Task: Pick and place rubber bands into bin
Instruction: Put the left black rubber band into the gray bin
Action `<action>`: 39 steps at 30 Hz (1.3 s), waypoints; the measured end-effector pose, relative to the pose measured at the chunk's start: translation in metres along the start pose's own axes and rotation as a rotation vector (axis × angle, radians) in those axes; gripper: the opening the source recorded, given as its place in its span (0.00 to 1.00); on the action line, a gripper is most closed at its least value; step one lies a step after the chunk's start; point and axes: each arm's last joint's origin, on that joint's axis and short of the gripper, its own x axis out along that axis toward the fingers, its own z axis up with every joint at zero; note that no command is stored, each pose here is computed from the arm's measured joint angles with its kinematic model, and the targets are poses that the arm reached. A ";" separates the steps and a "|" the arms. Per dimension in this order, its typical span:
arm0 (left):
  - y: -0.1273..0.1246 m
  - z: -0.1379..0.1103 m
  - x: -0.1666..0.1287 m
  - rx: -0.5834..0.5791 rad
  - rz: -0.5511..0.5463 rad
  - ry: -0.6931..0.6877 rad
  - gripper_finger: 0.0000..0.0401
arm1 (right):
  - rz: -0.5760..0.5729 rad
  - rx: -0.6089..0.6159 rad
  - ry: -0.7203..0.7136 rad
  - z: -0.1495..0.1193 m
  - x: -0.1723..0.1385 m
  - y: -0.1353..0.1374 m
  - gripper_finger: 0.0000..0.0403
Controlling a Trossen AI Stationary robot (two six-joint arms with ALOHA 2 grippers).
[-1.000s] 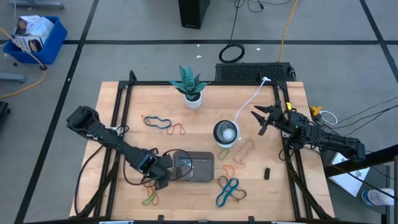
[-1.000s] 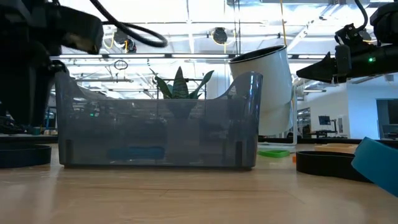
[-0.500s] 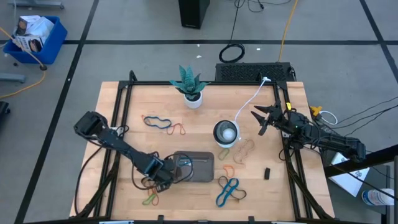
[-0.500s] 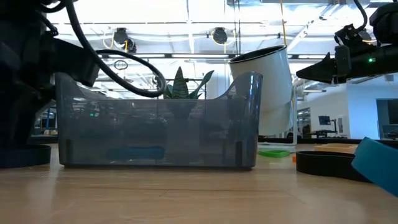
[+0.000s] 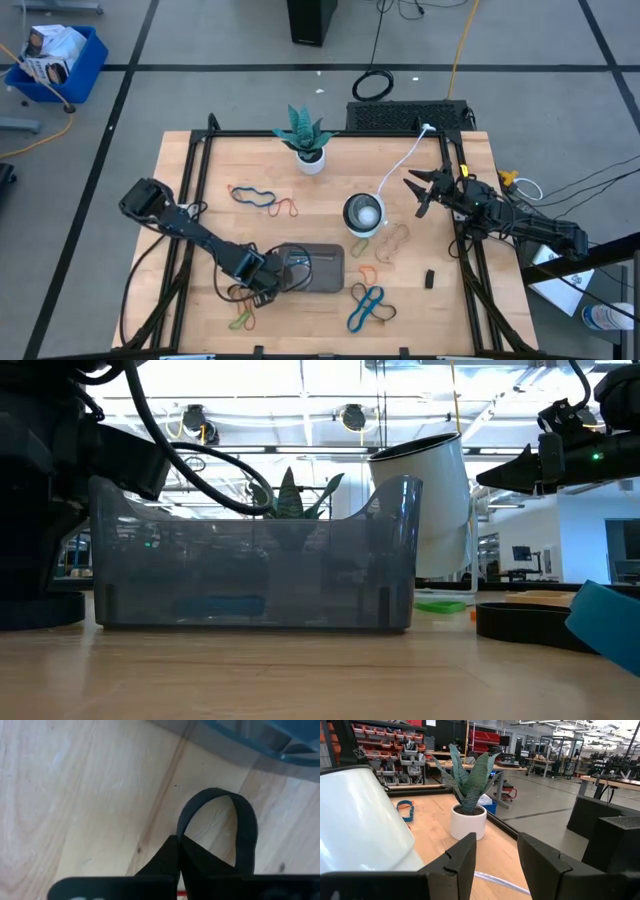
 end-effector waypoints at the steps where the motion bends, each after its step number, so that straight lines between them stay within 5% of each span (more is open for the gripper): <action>1: 0.000 0.000 0.000 -0.002 -0.003 0.002 0.02 | 0.000 0.000 0.000 0.000 0.000 0.000 0.35; 9: 0.000 0.000 -0.011 -0.010 -0.050 -0.013 0.02 | 0.000 0.000 0.000 0.000 0.000 0.000 0.35; 23: 0.034 -0.013 -0.133 -0.120 -0.298 -0.431 0.02 | 0.001 -0.001 0.002 0.000 0.000 0.000 0.35; 31: 0.059 -0.020 -0.199 -0.139 -0.487 -0.840 0.02 | 0.001 -0.001 0.002 0.000 0.000 0.000 0.35; 39: 0.062 -0.005 -0.242 0.046 -0.601 -1.250 0.02 | 0.001 0.000 0.001 0.000 0.000 0.000 0.35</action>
